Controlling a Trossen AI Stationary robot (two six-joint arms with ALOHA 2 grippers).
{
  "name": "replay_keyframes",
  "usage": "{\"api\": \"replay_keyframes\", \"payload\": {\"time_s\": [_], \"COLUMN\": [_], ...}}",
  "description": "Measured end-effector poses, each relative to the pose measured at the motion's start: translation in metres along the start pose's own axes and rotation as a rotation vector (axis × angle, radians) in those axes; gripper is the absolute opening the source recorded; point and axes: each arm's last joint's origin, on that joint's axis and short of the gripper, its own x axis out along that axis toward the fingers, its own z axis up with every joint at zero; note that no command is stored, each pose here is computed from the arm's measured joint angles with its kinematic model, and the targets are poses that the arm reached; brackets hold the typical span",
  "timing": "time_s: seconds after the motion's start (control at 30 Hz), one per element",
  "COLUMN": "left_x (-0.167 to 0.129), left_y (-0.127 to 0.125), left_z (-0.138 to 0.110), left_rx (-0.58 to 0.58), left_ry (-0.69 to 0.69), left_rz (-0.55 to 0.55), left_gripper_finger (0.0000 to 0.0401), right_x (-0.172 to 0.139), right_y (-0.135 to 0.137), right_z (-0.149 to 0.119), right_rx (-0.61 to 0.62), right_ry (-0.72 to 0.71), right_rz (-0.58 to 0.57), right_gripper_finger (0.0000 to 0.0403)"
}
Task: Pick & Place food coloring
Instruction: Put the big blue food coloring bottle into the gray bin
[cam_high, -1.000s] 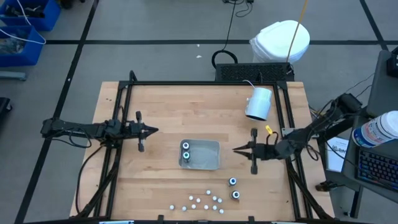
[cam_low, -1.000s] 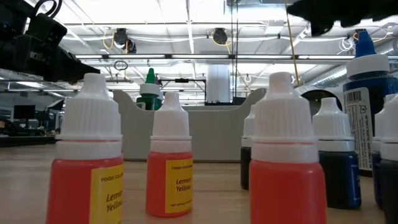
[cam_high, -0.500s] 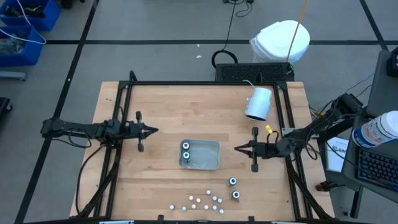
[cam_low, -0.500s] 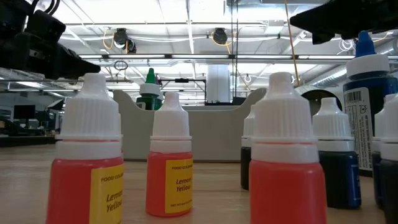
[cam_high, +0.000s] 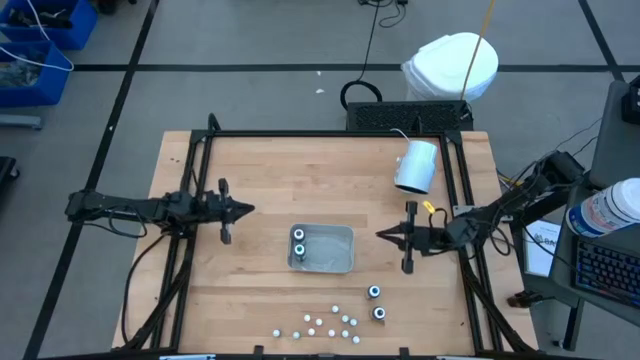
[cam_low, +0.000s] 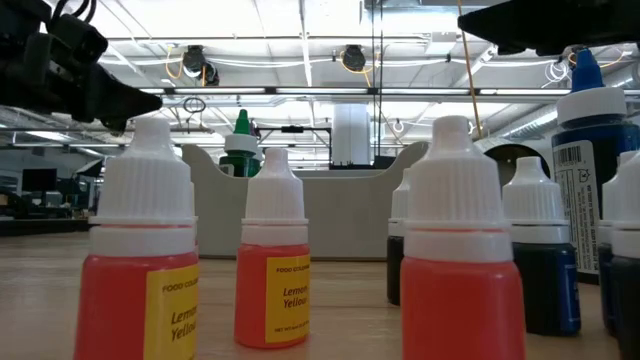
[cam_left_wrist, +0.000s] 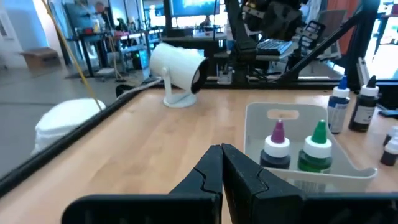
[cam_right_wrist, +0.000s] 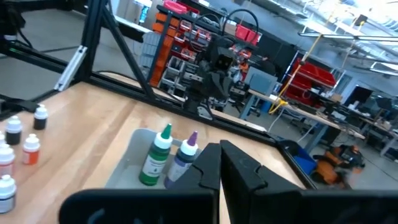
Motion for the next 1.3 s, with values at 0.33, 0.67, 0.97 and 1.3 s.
{"api": "replay_keyframes", "payload": {"time_s": [0.33,0.67,0.97,1.3], "left_x": [-0.003,-0.002,-0.007,-0.015], "left_y": [0.000,-0.004,-0.003,-0.001], "left_z": [0.026,0.020,0.035,0.052], "left_rx": [-0.040,0.229,0.350,0.304], "left_ry": [-0.269,-0.227,-0.404,-0.585], "left_rz": [-0.040,-0.151,-0.093,-0.052], "left_gripper_finger": [0.0010,0.0010,0.0010,0.0010], "right_x": [0.001,0.001,0.004,0.009], "right_y": [-0.001,-0.001,-0.002,0.005], "right_z": [-0.001,-0.001,-0.005,-0.015], "right_rx": [0.042,0.003,-0.019,0.063], "right_ry": [0.007,0.004,0.031,0.084], "right_rz": [-0.005,-0.005,-0.022,0.000], "right_gripper_finger": [0.0000,0.0000,0.0000,0.0000]}}
